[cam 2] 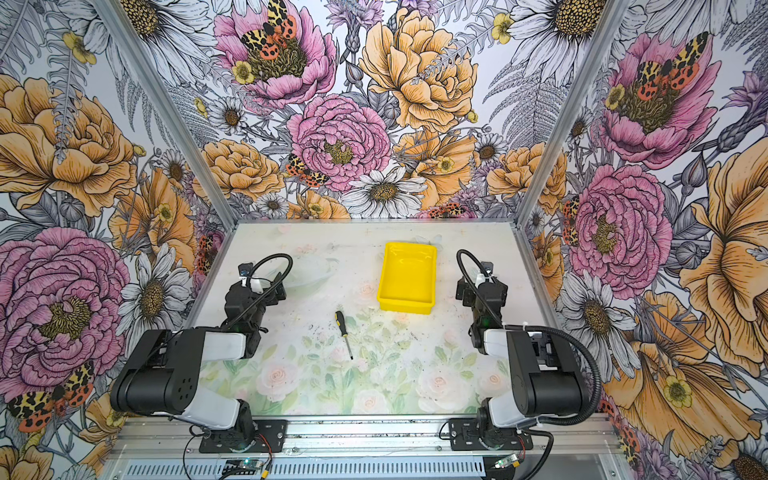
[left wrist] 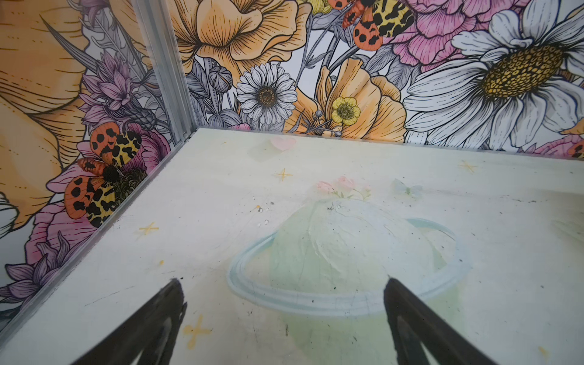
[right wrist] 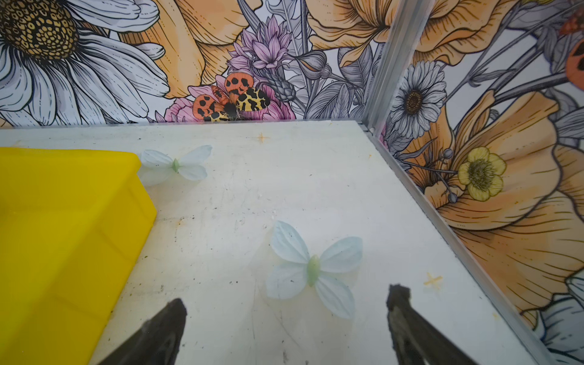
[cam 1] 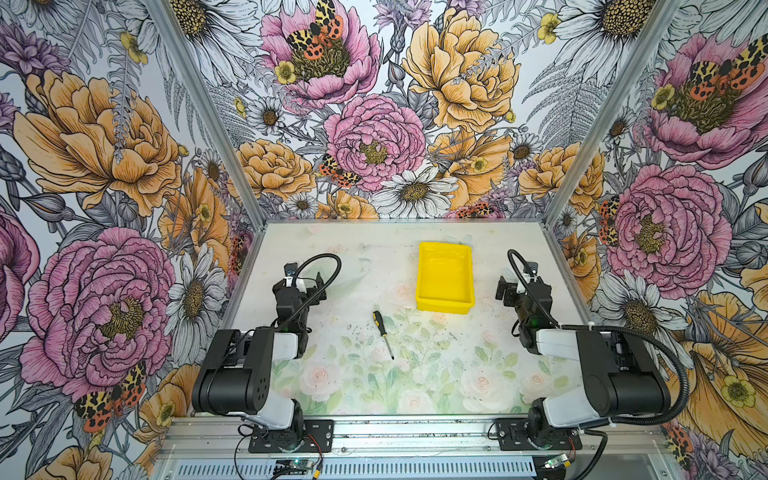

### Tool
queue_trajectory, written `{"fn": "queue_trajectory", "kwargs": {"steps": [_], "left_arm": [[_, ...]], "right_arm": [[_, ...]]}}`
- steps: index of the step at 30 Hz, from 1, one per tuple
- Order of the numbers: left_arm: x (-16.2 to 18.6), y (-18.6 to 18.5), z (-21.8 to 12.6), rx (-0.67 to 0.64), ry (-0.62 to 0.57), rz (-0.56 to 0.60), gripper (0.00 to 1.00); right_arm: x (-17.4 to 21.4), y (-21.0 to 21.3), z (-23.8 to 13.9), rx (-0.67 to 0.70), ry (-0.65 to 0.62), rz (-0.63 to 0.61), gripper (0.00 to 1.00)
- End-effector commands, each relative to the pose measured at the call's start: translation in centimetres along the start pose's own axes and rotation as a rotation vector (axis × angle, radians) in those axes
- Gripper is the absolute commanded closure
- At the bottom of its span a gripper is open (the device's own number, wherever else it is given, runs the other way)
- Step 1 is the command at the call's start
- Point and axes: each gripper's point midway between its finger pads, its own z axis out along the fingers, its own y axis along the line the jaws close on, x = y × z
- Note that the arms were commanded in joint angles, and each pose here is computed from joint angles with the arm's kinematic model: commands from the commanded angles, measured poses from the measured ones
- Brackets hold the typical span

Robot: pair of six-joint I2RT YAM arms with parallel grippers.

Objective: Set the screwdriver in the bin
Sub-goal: 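Reach the left gripper over the screwdriver handle while the right arm moves toward the bin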

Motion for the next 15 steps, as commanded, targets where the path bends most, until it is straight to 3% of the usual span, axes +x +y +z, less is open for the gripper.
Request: {"fn": "queue_trajectory", "kwargs": {"steps": [1, 4, 8, 15], "left_arm": [[-1.4, 1.4, -0.7, -0.073, 0.016, -0.037, 0.01], [-1.2, 2.9, -0.8, -0.14, 0.135, -0.06, 0.01], [-1.5, 2.3, -2.2, -0.087, 0.14, -0.121, 0.01], [-4.0, 2.5, -4.7, -0.161, 0.219, -0.291, 0.01]], "right_arm": [[-2.7, -0.3, -0.5, 0.035, 0.01, 0.022, 0.0], [-4.3, -0.5, -1.3, 0.072, 0.033, 0.04, 0.01], [-6.0, -0.4, -2.8, 0.108, 0.055, 0.082, 0.0], [-5.6, 2.9, -5.7, 0.046, 0.248, 0.12, 0.0]]}}
